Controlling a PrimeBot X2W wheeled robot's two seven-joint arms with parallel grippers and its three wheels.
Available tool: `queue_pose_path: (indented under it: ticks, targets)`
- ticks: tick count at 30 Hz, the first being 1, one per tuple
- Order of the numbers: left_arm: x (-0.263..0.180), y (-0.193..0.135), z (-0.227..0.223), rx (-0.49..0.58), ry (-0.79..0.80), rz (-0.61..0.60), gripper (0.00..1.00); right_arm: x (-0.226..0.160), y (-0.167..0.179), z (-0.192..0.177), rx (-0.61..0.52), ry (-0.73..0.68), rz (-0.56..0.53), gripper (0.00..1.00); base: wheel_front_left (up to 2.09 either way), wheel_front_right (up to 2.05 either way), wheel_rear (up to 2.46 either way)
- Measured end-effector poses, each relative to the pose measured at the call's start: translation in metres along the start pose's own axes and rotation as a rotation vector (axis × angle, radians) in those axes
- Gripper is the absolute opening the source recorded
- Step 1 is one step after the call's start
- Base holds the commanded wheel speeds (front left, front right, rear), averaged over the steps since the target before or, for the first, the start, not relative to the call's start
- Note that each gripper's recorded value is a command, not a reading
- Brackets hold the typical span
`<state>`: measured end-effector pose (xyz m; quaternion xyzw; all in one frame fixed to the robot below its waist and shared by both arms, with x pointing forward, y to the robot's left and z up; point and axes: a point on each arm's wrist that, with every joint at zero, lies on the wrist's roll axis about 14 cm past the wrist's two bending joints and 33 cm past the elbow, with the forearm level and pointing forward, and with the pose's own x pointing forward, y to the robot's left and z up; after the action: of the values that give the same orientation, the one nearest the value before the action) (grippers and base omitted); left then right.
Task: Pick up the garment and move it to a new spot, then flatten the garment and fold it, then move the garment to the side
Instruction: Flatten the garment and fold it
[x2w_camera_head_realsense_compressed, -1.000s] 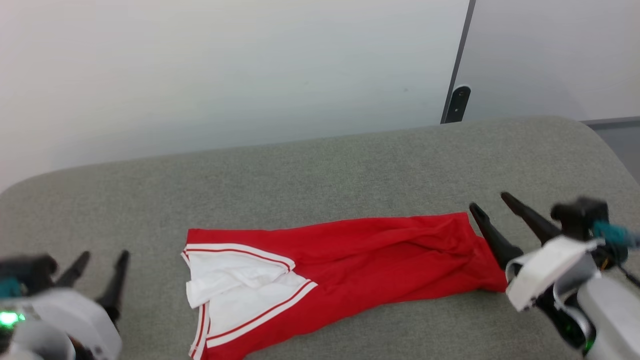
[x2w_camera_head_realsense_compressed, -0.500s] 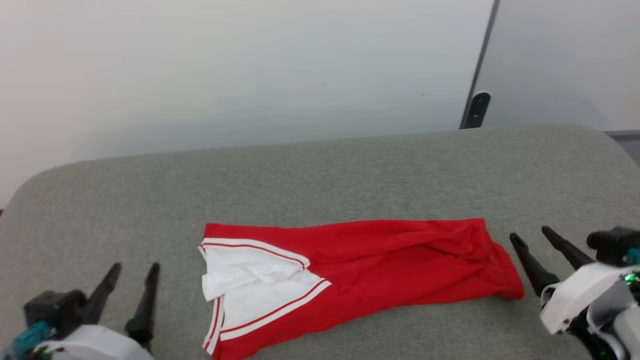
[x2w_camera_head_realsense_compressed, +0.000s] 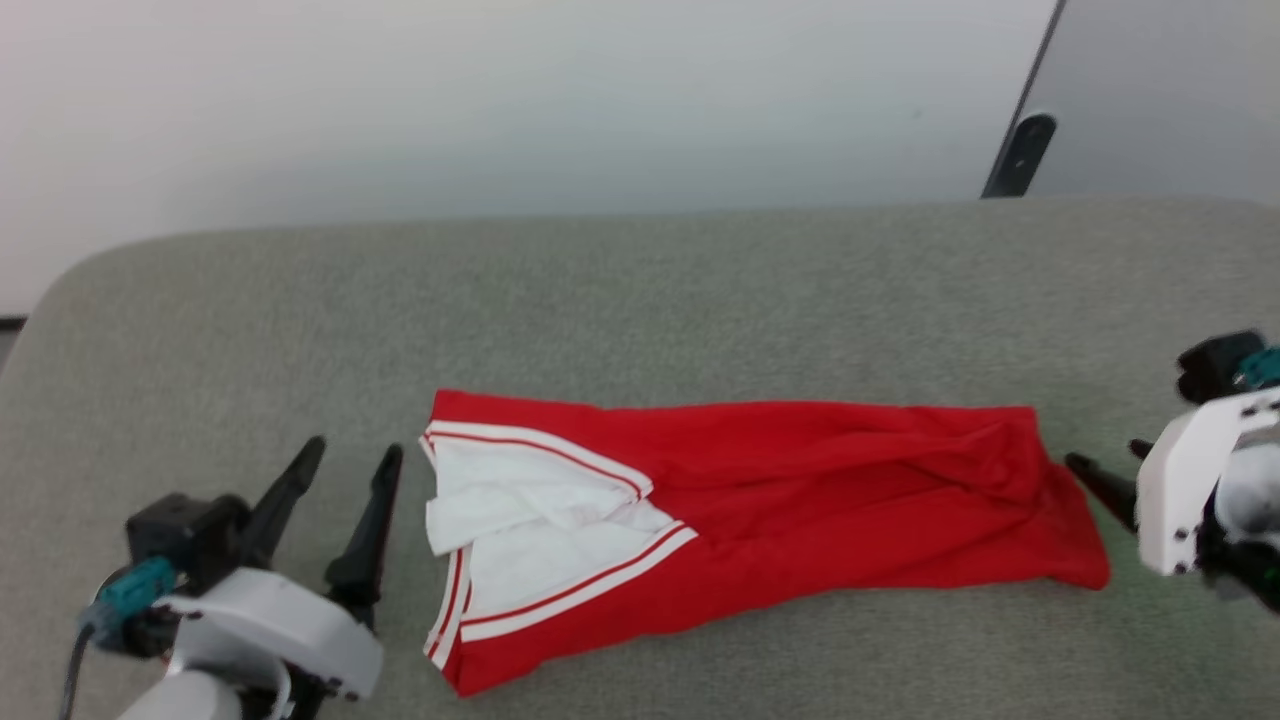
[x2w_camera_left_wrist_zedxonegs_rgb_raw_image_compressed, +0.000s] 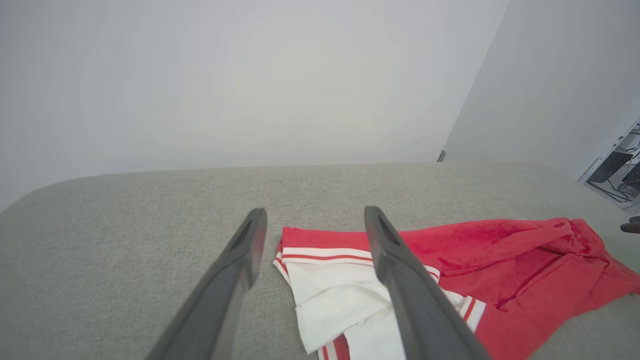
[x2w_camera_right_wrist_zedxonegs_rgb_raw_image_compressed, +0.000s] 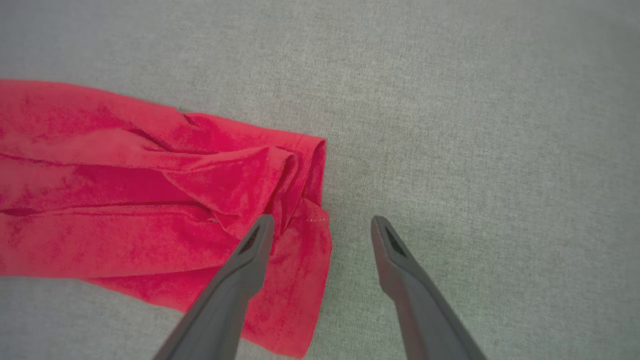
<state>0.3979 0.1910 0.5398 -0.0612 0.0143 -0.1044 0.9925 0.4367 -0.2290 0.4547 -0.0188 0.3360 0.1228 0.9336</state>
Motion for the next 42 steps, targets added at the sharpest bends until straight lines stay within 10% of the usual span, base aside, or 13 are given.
queue_pose_path:
  ticks: [23,24,25,42]
  targets:
    - [0.015,0.018,-0.033,-0.083,0.067,0.085,1.00,0.076,0.032,-0.047,0.031,0.607,0.091,1.00,0.00,0.00,0.00]
    - [0.014,0.018,-0.032,-0.086,0.065,0.086,1.00,0.075,0.032,-0.046,0.056,0.603,0.096,0.18,0.00,0.00,0.00]
    - [0.014,0.019,-0.032,-0.091,0.063,0.089,1.00,0.075,0.032,-0.046,0.082,0.600,0.099,0.00,0.00,0.00,0.00]
    - [0.008,0.020,-0.028,-0.105,0.054,0.094,1.00,0.054,-0.034,-0.036,0.125,0.501,-0.091,0.00,0.00,0.00,0.00]
